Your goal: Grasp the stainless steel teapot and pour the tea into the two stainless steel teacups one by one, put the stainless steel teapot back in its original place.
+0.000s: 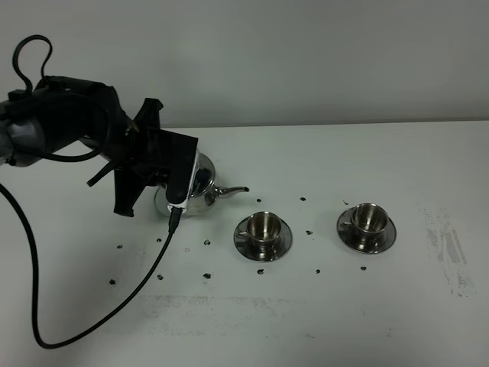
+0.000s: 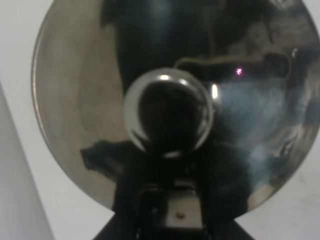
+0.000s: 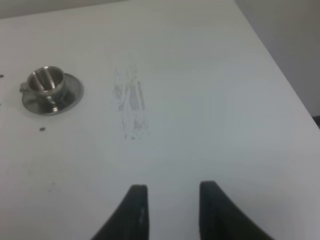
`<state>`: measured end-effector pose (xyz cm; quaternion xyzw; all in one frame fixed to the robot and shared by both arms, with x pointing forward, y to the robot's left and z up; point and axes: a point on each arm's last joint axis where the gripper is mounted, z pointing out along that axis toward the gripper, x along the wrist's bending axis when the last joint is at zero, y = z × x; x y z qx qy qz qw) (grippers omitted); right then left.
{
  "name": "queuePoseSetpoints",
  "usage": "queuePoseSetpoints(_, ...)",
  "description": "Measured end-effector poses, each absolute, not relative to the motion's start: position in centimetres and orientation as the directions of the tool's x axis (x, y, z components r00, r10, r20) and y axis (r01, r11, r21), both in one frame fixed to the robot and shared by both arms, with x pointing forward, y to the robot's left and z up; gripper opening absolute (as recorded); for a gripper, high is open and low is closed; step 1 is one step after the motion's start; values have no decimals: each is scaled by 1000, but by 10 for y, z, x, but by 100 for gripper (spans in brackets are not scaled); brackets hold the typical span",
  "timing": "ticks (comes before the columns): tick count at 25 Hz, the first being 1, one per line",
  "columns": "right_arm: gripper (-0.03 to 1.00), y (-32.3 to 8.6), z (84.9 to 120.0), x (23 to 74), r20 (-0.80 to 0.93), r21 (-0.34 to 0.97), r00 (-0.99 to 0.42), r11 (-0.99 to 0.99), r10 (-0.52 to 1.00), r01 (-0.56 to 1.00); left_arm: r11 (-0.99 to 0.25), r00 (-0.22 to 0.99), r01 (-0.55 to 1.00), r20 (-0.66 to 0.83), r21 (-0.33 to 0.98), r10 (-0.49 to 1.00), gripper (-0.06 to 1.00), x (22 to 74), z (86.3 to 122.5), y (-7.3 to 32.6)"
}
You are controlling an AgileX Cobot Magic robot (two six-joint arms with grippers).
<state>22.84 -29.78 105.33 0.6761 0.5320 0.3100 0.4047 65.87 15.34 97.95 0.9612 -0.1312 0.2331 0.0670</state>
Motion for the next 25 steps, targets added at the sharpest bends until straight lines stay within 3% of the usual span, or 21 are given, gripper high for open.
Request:
queuePoseSetpoints(9,24,-298,1053,228,-16,877,239,-101,971,470,-926,821,-375,449,-44,-354,21,675,978,127)
queuePoseSetpoints(25,24,-298,1053,228,-16,877,239,-101,971,470,-874,762,-447,430,-193,-484,21,676,975,117)
